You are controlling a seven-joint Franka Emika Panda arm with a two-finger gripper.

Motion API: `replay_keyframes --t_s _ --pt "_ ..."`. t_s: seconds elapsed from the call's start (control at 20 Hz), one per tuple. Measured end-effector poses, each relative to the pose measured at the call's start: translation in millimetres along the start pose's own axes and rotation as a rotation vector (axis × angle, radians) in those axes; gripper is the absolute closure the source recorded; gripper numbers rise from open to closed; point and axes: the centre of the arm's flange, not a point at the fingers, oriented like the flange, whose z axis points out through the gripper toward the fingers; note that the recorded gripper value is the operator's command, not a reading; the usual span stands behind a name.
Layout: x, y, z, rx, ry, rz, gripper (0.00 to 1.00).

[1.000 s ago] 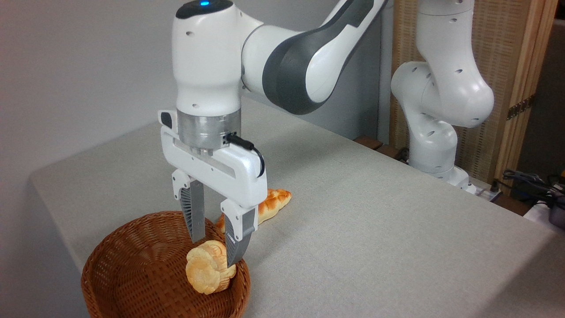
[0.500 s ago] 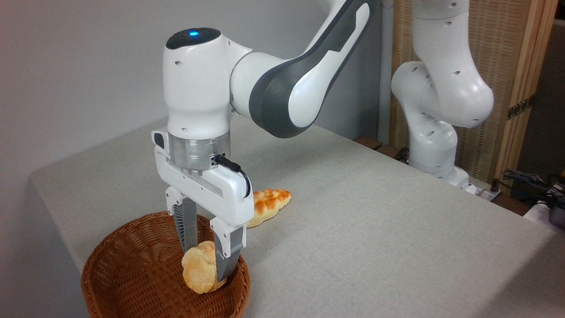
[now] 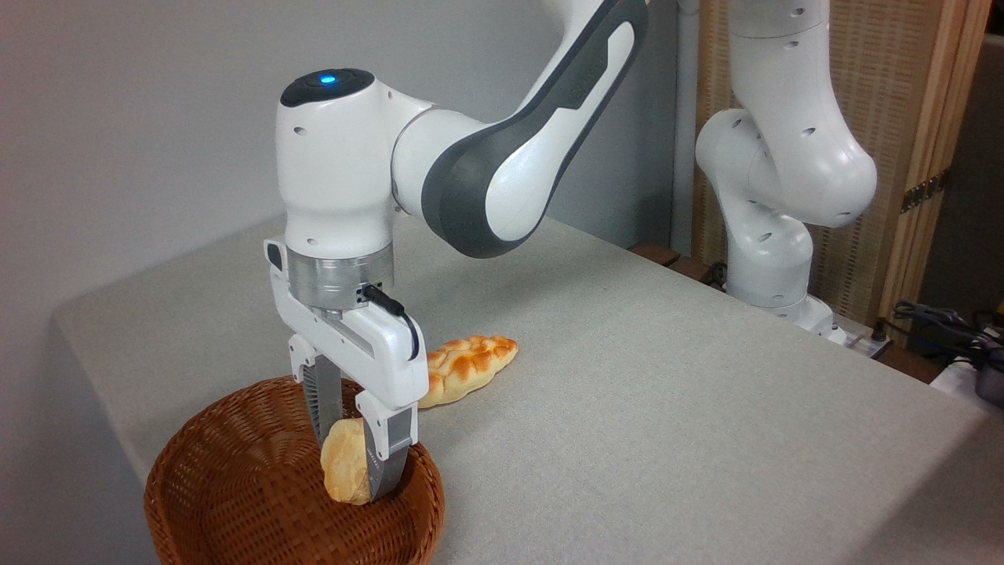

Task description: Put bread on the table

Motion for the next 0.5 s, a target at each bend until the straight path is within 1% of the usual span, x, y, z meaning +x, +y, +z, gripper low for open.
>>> replay_keyframes --t_s 0.5 --pt "3.5 -1.4 -6.5 0.008 0.012 0.002 0.59"
